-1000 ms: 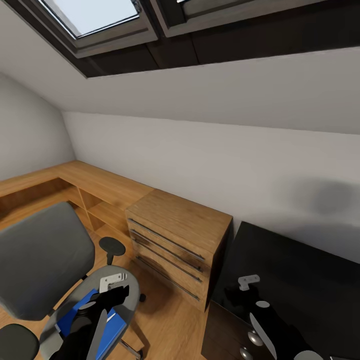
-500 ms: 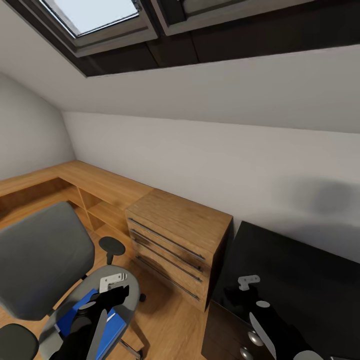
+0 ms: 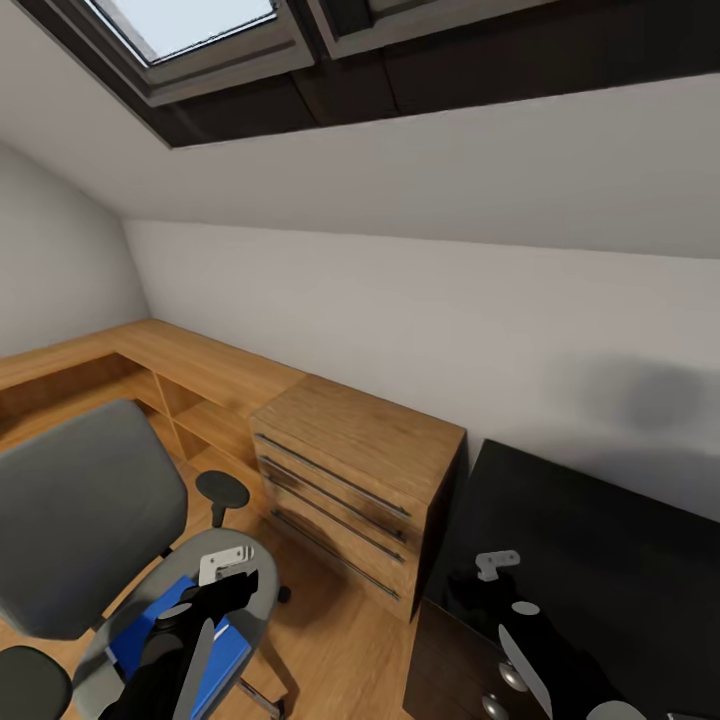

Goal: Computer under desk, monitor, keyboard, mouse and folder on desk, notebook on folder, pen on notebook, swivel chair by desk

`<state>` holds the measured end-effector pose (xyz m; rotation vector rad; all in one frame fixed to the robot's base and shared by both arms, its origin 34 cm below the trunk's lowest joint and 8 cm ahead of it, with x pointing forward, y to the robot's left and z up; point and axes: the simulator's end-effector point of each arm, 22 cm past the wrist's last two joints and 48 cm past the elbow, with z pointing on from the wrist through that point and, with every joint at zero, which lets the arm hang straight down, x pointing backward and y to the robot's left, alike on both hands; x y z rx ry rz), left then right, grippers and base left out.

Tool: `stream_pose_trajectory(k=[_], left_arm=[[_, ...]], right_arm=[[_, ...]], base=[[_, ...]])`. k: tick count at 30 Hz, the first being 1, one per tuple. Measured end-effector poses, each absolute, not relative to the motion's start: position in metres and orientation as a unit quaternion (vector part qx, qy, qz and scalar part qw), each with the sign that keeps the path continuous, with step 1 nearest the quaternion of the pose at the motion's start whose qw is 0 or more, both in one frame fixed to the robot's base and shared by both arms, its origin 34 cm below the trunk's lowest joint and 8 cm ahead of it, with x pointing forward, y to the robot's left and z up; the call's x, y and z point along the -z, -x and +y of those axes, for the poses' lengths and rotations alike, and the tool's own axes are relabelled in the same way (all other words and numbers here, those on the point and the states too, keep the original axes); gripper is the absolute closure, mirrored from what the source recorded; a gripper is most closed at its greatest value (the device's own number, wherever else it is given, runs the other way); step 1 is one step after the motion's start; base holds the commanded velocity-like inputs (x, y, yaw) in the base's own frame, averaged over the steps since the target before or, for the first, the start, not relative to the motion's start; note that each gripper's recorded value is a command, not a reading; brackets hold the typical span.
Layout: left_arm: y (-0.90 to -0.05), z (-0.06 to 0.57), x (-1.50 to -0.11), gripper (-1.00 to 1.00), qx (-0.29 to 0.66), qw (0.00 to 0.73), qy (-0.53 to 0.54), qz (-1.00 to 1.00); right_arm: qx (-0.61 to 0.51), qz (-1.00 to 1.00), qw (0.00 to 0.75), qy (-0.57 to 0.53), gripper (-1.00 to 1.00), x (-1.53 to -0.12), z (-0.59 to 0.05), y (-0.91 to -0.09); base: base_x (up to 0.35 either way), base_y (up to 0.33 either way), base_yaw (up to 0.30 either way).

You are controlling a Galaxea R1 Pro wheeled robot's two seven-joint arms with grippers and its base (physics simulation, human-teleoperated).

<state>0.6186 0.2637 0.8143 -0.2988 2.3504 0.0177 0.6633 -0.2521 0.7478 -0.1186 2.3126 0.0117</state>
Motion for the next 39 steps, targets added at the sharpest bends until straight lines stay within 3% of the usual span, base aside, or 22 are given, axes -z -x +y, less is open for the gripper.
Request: stream_pose_trajectory(k=[34, 35, 39], left_arm=[[-0.621, 0.264, -0.793, -1.0, -0.007, 0.376, 0.117, 0.919], [-0.621, 0.264, -0.793, -1.0, -0.007, 0.376, 0.117, 0.919], [-0.621, 0.264, -0.793, -1.0, -0.007, 0.376, 0.117, 0.919]], right_arm=[[-0.012, 0.92, 0.39, 0.046, -1.0, -0.729, -0.24, -0.667], [-0.012, 0.92, 0.39, 0.046, 1.0, -0.729, -0.24, -0.667], [-0.013, 0.92, 0.389, 0.046, 1.0, -0.729, -0.239, -0.667]], base=[[0.0, 0.0, 0.0], [0.0, 0.0, 0.0], [0.0, 0.0, 0.0]])
